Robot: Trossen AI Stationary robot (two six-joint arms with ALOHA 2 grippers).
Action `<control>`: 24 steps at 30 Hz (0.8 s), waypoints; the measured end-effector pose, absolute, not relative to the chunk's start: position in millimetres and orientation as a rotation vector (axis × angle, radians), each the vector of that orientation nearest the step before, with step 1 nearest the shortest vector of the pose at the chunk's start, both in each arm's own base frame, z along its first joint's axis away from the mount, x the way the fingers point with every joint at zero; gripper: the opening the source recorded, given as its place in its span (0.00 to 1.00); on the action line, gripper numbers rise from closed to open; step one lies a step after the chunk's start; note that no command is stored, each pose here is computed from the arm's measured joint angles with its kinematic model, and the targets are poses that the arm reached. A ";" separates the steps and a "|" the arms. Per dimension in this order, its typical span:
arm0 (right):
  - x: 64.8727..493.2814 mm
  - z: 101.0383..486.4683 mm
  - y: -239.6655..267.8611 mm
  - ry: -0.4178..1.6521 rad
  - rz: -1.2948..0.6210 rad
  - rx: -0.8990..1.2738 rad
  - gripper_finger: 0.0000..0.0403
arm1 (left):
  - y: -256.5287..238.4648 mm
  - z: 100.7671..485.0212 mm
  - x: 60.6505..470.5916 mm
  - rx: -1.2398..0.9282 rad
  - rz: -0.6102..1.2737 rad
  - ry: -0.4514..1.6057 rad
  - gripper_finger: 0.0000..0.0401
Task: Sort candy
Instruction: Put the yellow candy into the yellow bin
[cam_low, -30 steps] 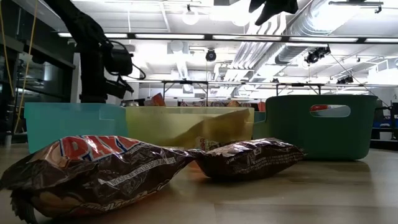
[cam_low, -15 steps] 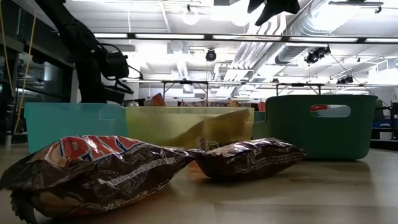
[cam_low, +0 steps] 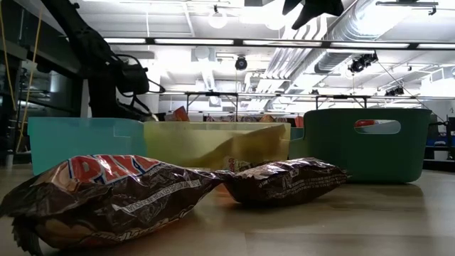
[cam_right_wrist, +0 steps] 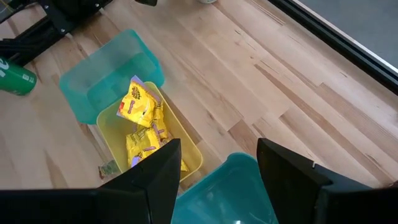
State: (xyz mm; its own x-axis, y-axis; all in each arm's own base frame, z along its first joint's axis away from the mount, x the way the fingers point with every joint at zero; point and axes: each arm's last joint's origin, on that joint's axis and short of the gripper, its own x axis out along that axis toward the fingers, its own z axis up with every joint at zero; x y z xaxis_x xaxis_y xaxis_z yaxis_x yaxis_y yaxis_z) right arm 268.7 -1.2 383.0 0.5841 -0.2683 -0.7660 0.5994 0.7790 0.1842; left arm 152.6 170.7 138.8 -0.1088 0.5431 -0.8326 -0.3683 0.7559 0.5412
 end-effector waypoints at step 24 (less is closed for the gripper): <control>269.5 384.3 -0.7 0.815 -0.453 0.327 0.51 | 116.8 238.9 131.7 -0.157 0.727 0.955 0.00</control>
State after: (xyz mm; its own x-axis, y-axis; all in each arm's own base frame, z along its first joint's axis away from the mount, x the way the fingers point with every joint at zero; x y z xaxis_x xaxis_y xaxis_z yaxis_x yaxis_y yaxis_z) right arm 269.5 -0.7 384.3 0.5996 -0.2601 -0.7569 0.5058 0.8561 0.1064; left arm 131.7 116.8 238.9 0.3639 0.4954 -0.7887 -0.6282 0.7557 0.1848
